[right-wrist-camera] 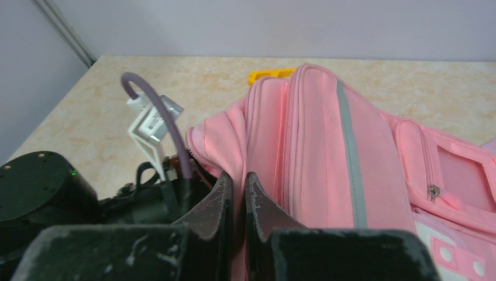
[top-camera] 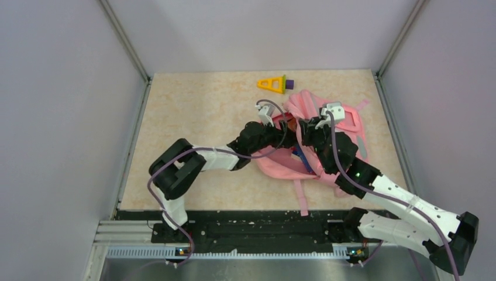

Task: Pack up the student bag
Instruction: Place the book in the student bag, then adjust the student bag at the center of the board.

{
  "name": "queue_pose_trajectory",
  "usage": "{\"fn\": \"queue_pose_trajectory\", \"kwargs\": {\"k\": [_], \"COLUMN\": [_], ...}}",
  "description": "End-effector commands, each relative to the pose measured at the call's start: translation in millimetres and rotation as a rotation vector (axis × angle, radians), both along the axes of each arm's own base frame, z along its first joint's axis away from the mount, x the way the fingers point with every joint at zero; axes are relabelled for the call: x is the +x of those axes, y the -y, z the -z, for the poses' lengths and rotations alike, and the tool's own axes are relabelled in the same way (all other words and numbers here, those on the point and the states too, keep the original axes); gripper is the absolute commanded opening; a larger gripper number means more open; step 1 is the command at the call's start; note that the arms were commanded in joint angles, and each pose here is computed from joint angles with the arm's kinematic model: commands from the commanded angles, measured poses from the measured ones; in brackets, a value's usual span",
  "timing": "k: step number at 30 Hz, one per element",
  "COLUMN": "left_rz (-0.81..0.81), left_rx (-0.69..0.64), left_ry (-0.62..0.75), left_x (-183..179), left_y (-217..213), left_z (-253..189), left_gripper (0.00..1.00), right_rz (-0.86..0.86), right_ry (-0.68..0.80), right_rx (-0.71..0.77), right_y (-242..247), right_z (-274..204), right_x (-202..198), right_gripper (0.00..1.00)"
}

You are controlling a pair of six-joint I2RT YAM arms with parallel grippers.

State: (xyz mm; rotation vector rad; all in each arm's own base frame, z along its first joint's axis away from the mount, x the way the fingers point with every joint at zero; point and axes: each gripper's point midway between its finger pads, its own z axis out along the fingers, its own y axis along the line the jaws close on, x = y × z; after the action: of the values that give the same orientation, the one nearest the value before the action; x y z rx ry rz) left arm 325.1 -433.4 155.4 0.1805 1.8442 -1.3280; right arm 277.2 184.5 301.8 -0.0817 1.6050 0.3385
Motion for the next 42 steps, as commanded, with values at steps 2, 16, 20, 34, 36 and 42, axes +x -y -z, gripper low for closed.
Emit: {"fn": "queue_pose_trajectory", "kwargs": {"k": [2,16,20,34,36,42], "left_rz": [-0.098,-0.418,-0.358,-0.196,-0.172,-0.108], "left_rx": [0.139,0.527,0.433,0.448,0.405,0.374], "left_ry": [0.155,0.018,-0.051,-0.178,-0.169,-0.081], "left_x": [-5.3,19.0,39.1,57.8,54.5,38.2], "left_y": [-46.9,-186.8,-194.2,-178.7,-171.8,-154.7], "left_z": [-32.5,1.2,17.2,71.7,69.3,50.0], "left_gripper": [0.83,0.94,0.95,0.92,0.72,0.11], "right_rz": [0.012,-0.015,-0.043,-0.068,-0.068,-0.082], "right_ry": [0.17,0.168,0.153,0.115,0.112,0.098], "right_rx": [0.189,0.131,0.111,0.075,0.069,0.035], "right_y": [10.8,9.2,4.4,-2.8,-2.1,-3.9], "right_z": [-70.1,-63.3,-56.8,-40.2,-39.5,-32.8], "right_x": [-7.6,-10.4,-11.7,-10.8,-11.3,-12.0], "right_gripper": [0.0,0.0,0.0,0.0,0.0,0.0]}}
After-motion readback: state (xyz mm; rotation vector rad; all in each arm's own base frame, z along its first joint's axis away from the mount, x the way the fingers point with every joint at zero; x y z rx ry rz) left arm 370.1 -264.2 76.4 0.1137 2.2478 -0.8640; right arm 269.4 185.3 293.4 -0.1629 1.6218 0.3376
